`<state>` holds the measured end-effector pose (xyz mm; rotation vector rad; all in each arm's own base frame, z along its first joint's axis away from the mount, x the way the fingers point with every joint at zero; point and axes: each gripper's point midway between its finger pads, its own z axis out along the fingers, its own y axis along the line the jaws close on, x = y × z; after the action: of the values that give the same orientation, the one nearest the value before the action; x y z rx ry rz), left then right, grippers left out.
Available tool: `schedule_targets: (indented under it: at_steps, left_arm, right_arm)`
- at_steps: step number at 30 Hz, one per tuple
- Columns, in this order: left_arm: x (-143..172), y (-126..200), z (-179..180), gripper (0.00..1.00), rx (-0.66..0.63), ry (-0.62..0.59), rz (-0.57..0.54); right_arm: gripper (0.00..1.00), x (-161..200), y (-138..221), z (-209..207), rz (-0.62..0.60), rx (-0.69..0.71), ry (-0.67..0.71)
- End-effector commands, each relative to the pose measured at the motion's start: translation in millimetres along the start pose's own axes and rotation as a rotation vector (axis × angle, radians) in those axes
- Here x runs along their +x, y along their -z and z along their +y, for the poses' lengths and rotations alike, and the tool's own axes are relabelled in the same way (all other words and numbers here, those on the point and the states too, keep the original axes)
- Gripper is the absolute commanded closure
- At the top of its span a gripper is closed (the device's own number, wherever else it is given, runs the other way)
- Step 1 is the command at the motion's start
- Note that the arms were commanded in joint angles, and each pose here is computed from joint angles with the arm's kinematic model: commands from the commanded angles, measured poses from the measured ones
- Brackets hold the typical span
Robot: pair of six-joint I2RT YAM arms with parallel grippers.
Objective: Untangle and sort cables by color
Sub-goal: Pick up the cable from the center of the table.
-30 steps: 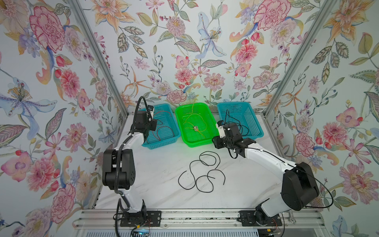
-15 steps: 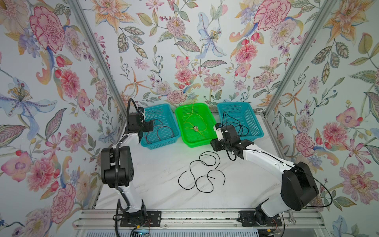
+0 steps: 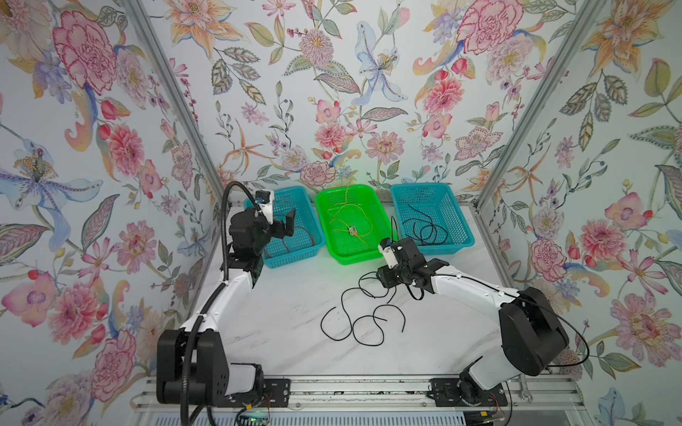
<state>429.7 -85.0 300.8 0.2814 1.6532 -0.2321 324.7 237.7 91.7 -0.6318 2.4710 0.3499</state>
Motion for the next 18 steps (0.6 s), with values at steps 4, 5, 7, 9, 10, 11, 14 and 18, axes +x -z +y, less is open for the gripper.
schedule_targets:
  at_steps: [4,5,7,9,10,11,14,18]
  left_arm:
    - [53,26,-71,0.01,0.168,0.005,0.064]
    - [59,29,-79,0.01,0.188,0.011,0.075]
    - [71,34,-90,0.01,0.217,0.018,0.092]
    - [79,38,-98,0.01,0.238,0.024,0.108]
    - [83,41,-102,0.01,0.249,0.025,0.114]
    - [86,43,-105,0.01,0.256,0.025,0.122]
    - [96,47,-107,0.01,0.263,0.027,0.142]
    - [104,49,-108,0.01,0.265,0.027,0.154]
  right_arm:
    - [0.47,45,-18,33,0.161,-0.062,0.112]
    - [0.47,49,-22,35,0.173,-0.061,0.119]
    - [0.48,52,-27,37,0.190,-0.064,0.123]
    - [0.49,55,-33,38,0.206,-0.063,0.122]
    - [0.50,57,-35,38,0.215,-0.063,0.123]
    - [0.51,59,-38,39,0.223,-0.061,0.124]
    - [0.53,62,-43,38,0.236,-0.057,0.117]
    - [0.58,63,-47,38,0.243,-0.052,0.118]
